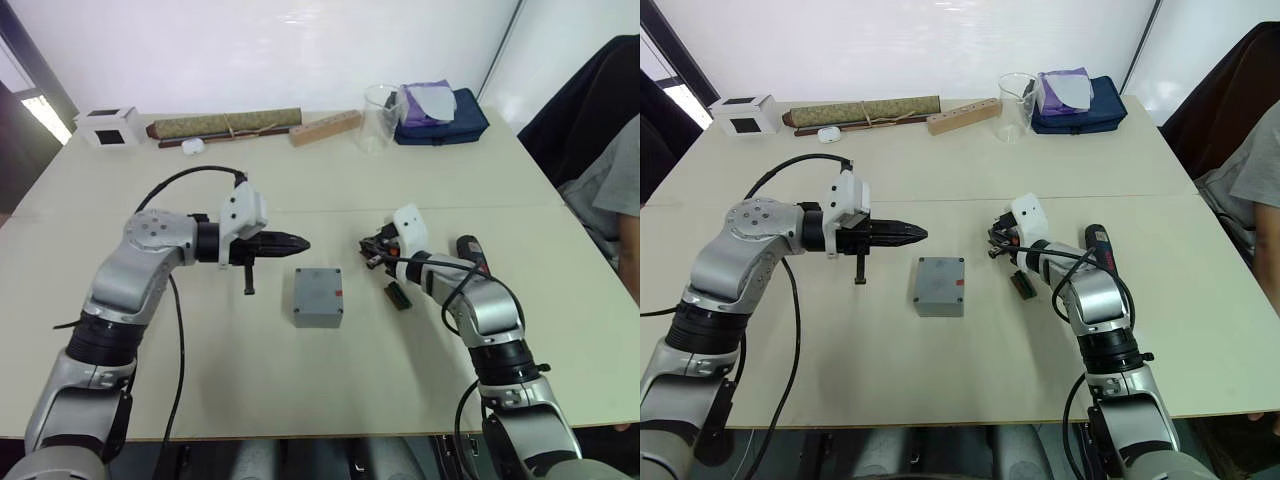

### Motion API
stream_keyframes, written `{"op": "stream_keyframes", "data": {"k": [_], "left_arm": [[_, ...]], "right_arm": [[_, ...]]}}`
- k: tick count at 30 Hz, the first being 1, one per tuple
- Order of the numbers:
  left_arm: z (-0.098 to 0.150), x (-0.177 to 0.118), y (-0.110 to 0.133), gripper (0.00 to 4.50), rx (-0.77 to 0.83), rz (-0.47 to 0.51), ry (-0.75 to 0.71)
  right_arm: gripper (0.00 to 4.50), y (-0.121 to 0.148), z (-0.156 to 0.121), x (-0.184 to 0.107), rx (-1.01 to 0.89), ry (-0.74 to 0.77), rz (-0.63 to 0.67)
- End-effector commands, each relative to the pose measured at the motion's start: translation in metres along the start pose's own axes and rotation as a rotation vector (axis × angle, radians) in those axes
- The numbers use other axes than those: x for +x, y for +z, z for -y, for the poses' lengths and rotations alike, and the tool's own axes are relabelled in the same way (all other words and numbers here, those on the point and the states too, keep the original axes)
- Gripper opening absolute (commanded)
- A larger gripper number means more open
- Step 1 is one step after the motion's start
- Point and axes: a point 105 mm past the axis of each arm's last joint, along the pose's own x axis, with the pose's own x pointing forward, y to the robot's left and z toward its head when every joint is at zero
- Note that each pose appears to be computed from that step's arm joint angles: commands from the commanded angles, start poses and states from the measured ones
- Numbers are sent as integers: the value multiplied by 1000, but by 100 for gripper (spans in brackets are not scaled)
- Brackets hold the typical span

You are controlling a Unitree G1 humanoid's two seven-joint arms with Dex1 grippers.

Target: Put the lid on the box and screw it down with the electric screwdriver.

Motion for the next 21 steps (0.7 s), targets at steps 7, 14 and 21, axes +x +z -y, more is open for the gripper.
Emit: {"op": "stream_keyframes", "data": {"k": [7,14,21], "left_arm": [[2,3,12,0,57,18,-11],[3,2,12,0,58,17,-8],[0,-2,9,0,51,3,11]], "right_arm": [[161,7,1,-3,-8,-5,42],[161,13,-3,-1,-1,7,62],[161,14,-4,1,2,15,66]]}}
